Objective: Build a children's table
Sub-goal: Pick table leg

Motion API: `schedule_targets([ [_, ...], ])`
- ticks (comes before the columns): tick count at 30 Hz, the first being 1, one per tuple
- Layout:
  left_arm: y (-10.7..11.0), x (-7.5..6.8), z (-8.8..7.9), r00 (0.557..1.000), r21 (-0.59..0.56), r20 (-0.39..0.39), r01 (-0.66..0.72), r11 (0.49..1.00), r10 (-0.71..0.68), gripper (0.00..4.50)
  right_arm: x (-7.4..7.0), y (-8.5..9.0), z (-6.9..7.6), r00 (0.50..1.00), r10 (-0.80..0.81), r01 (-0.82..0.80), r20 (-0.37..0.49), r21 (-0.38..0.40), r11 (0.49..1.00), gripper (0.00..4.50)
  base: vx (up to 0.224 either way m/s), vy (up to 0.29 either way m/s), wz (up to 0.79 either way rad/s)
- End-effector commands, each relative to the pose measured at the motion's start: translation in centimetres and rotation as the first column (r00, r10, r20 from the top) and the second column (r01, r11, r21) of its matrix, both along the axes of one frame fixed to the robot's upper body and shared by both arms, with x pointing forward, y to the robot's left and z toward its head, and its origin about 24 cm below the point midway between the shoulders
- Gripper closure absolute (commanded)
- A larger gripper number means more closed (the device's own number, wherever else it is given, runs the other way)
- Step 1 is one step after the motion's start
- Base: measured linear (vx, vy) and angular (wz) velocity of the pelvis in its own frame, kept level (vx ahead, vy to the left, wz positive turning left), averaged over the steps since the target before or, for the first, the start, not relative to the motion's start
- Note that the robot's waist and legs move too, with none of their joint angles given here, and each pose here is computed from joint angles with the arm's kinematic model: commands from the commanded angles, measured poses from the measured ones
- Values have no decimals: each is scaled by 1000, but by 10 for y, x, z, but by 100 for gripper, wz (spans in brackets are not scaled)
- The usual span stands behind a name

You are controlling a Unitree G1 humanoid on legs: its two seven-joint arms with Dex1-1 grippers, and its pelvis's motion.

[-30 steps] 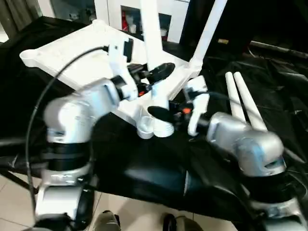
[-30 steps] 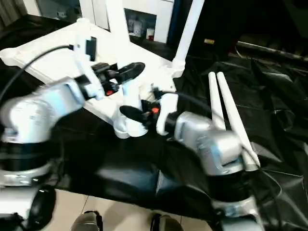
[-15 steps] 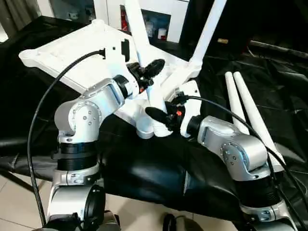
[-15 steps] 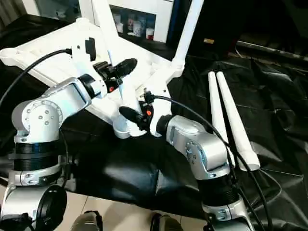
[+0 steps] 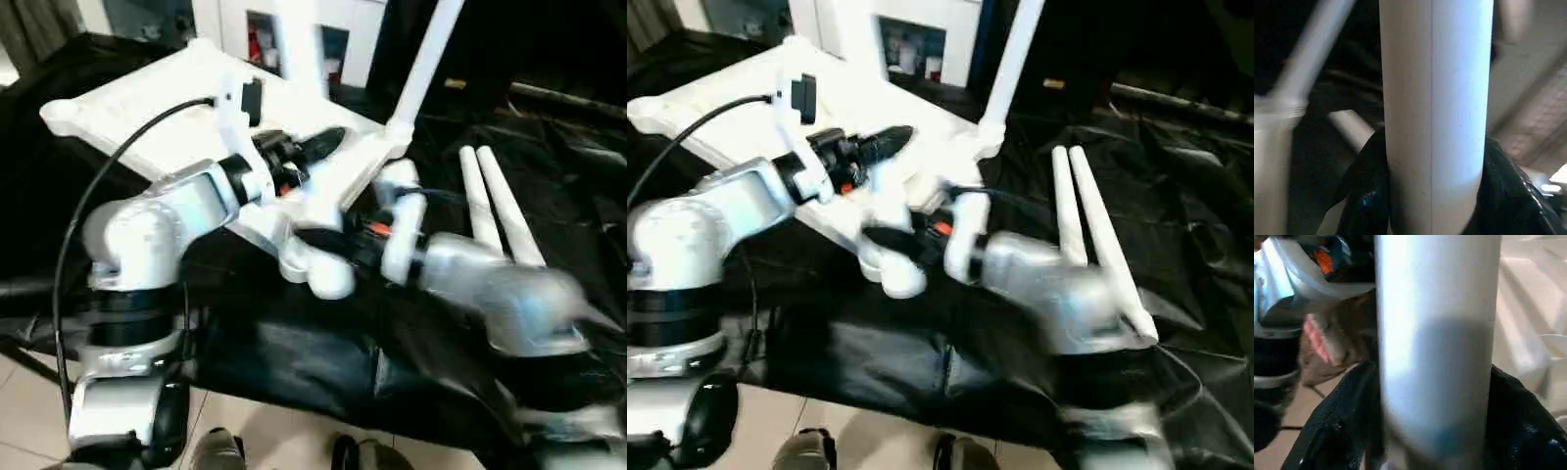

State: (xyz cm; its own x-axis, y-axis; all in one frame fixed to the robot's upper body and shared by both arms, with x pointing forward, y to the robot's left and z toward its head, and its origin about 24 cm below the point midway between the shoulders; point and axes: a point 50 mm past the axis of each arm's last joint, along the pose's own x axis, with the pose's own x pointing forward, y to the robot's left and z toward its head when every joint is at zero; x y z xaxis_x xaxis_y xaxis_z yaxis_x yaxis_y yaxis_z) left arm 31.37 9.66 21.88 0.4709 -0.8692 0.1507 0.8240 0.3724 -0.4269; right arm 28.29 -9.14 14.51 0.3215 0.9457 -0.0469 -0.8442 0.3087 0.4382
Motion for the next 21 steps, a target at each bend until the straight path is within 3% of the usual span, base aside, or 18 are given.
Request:
schedule_targets([
  [1, -5, -9, 12, 993, -36, 56, 102, 994, -100, 264, -5, 0, -1, 1000, 28, -28, 2, -10, 1000, 134, 0, 0, 0],
  [4, -5, -12, 15, 986, -46, 81, 151, 988, -146, 264, -5, 0, -3, 1000, 27, -28, -5, -27, 999, 134, 0, 0, 0],
  [5, -5, -13, 15, 985, -44, 82, 157, 987, -153, 264, -6, 0, -3, 1000, 30, -31, -9, -30, 999, 164, 0, 0, 0],
  [9, -5, -13, 12, 984, -30, 78, 165, 986, -163, 264, -2, -1, -6, 1000, 2, -3, -9, -46, 999, 177, 0, 0, 0],
  [11, -4, -13, 11, 984, -23, 79, 163, 986, -161, 265, -1, -1, -5, 1000, -4, 4, -5, -45, 999, 215, 0, 0, 0],
  [15, -3, -8, 8, 992, 0, 72, 106, 994, -106, 265, 1, 0, -4, 1000, -24, 25, 9, -43, 999, 238, 0, 0, 0],
  [16, -3, -7, 8, 994, 2, 68, 90, 996, -90, 209, 2, 1, -4, 999, -31, 32, 14, -44, 999, 246, 0, 0, 0],
  [18, -2, -4, 9, 996, -17, 58, 66, 998, -64, 195, 4, 2, -3, 999, -42, 43, 23, -50, 998, 247, 0, 0, 0],
  [19, -3, -3, 11, 994, 32, 104, 11, 999, -15, 195, 6, 2, -4, 998, -56, 58, 34, -61, 996, 250, 0, 0, 0],
  [21, -7, -3, 9, 994, 85, 112, -26, 996, 17, 162, 8, 3, -4, 996, -74, 77, 47, -74, 994, 253, 0, 0, 0],
])
